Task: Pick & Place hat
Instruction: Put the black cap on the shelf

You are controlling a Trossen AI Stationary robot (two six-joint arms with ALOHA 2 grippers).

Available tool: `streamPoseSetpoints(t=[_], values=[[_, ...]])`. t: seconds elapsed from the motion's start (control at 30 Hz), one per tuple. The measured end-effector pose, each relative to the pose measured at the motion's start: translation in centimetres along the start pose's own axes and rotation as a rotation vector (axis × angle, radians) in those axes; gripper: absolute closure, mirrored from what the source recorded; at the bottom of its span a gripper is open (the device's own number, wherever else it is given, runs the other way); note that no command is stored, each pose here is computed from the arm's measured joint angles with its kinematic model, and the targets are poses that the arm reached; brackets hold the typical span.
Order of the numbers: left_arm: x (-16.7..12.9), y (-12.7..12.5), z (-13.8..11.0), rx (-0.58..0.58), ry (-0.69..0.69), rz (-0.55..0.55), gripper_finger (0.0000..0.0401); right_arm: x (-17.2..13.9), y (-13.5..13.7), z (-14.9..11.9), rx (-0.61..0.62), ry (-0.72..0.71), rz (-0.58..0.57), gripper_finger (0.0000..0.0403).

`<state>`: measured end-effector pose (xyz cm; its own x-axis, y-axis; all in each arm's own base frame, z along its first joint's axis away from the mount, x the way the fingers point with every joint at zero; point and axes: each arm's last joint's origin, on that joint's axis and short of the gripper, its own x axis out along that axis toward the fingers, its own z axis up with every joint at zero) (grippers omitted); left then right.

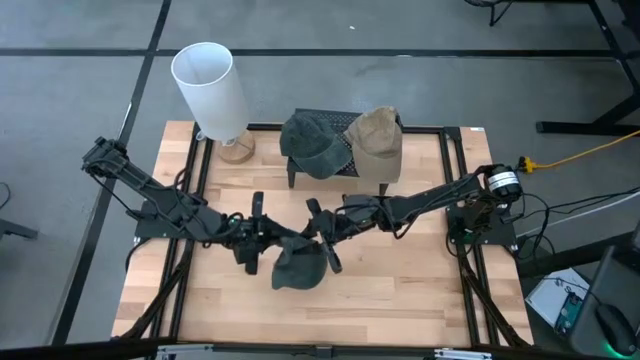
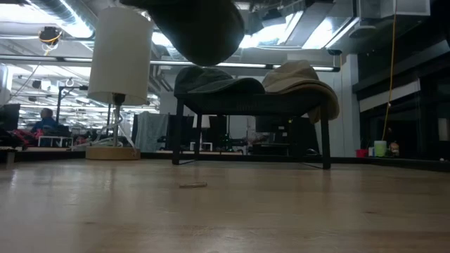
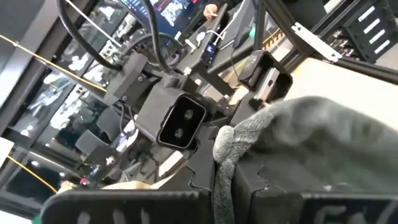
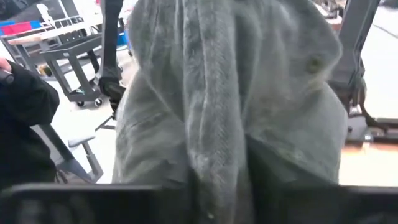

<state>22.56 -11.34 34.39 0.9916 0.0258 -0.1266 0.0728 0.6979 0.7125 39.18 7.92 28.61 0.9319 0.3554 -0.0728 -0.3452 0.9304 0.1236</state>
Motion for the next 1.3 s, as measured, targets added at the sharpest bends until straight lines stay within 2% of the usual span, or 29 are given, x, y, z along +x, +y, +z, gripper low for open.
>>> streamPoseSetpoints(t=[0.1, 0.17, 0.3, 0.4, 0.57, 0.7, 0.83, 0.93, 1.1, 1.3], values=[[0.0, -0.2, -0.1, -0.034, 0.011, -0.016, 0.0384, 0.0, 0.0, -0.2, 0.03, 0.027, -0.003, 0.036], [-0.1, -0.3, -0.2, -0.093, 0.024, -0.024, 0.0378, 0.0, 0.0, -0.3, 0.046, 0.039, -0.004, 0.0385], [-0.2, -0.1, 0.0, -0.186, 0.041, -0.08, 0.0348, 0.0, -0.1, -0.7, 0.079, 0.072, -0.009, 0.0376], [-0.4, 0.4, 0.6, -0.23, 0.01, -0.126, 0.0314, -0.1, 0.0, -0.7, 0.085, 0.083, -0.009, 0.0386], [-0.9, 1.6, 1.6, -0.303, -0.005, -0.115, 0.0259, -0.1, 0.1, -0.8, 0.108, 0.094, 0.015, 0.0388], [-2.4, 3.4, 3.2, -0.408, -0.112, -0.105, 0.0232, 0.1, 0.7, -1.7, 0.126, 0.157, 0.026, 0.0387], [-4.0, 4.1, 3.7, -0.425, -0.191, -0.192, 0.0224, 0.0, 1.5, -1.5, 0.12, 0.155, 0.035, 0.0388], [-5.6, 4.9, 3.2, -0.462, -0.193, -0.255, 0.0227, -0.1, 1.7, -0.9, 0.103, 0.132, -0.029, 0.0387], [-6.5, 4.4, 1.0, -0.579, 0.006, -0.37, 0.0235, -0.1, 1.3, 1.5, 0.037, 0.14, -0.207, 0.0387], [-5.9, 3.0, 0.1, -0.665, 0.136, -0.469, 0.0242, -0.3, 1.1, 4.5, -0.001, 0.164, -0.398, 0.0387]])
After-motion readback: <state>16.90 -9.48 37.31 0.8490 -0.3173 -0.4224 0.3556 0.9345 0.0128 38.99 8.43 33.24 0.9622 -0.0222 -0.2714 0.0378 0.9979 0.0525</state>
